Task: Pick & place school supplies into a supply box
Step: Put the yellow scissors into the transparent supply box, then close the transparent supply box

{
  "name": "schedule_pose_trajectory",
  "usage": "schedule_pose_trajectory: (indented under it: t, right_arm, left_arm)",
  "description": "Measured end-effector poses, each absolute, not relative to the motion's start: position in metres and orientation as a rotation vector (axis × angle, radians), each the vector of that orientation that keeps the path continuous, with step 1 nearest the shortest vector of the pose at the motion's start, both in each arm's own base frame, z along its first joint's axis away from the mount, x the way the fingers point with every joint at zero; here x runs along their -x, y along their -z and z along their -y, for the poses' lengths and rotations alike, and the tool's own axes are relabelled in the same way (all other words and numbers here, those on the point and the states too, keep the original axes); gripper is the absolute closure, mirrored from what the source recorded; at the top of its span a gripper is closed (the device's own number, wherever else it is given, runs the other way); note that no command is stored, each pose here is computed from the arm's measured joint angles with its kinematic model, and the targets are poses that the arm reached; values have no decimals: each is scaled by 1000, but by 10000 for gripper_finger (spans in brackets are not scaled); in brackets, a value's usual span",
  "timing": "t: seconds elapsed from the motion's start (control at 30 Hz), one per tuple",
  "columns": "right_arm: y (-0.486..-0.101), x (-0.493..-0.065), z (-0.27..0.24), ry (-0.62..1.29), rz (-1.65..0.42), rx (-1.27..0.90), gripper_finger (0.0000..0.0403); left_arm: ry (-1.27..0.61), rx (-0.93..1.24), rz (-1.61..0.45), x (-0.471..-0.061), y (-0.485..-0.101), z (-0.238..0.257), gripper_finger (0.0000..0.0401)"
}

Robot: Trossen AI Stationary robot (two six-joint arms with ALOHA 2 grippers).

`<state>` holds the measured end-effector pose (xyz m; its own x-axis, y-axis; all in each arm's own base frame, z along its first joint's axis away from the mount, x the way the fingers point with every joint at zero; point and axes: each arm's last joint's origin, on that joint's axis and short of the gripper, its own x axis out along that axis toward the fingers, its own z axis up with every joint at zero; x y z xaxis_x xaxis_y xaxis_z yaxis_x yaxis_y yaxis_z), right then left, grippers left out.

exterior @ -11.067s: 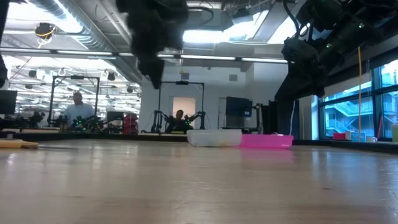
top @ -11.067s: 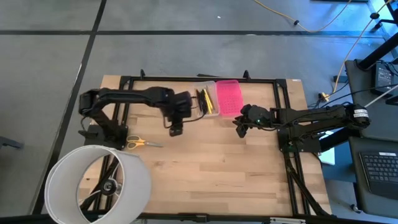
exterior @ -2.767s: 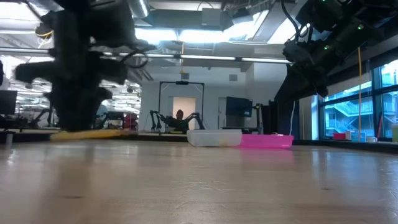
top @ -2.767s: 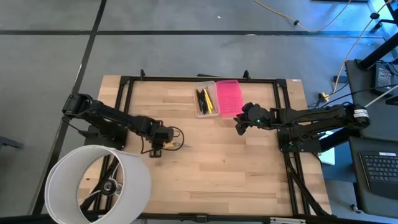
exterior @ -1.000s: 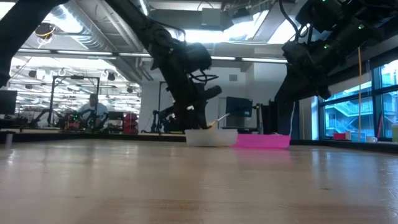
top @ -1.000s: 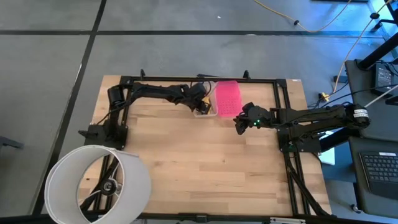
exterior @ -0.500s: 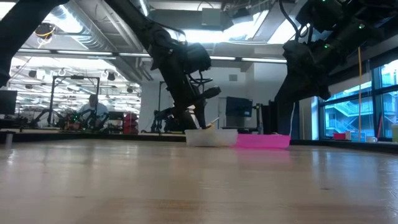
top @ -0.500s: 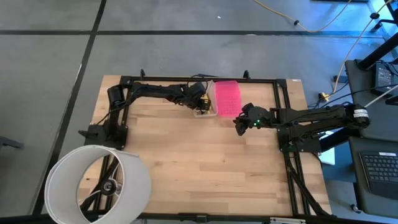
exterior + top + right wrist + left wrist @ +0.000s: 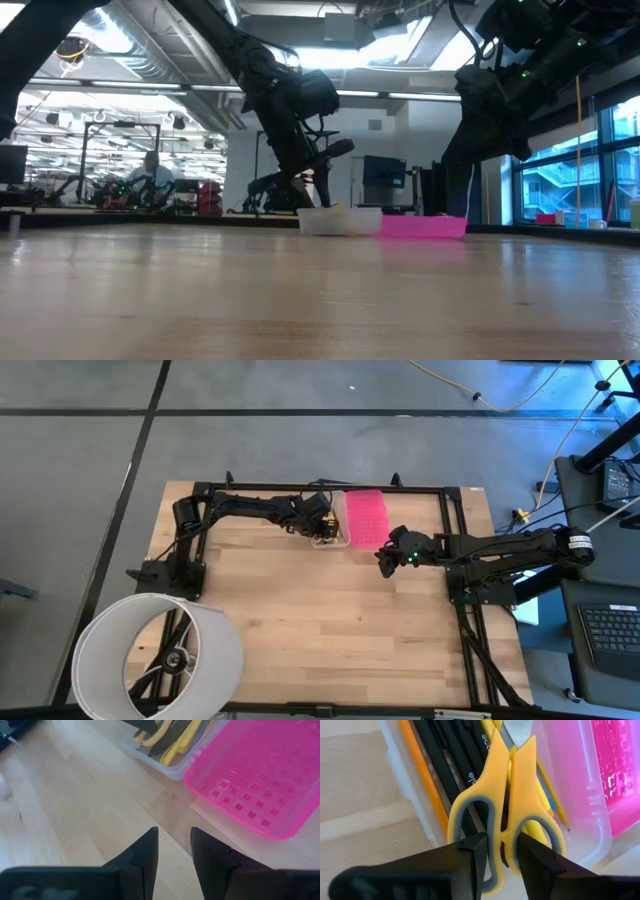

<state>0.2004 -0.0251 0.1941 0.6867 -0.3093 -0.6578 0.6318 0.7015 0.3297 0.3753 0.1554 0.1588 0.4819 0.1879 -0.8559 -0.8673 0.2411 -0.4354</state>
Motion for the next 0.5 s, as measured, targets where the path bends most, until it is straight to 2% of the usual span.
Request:
schedule_pose_trajectory:
  t: [0.37,0.5]
  right_arm:
    - [-194,-201,25,545,-613,-584,284]
    - [-194,-201,25,558,-603,-621,284]
  left_arm:
    - [-819,1080,-771,-376,-159,-155,273]
    - [-768,1035,-730,-376,-170,-157,267]
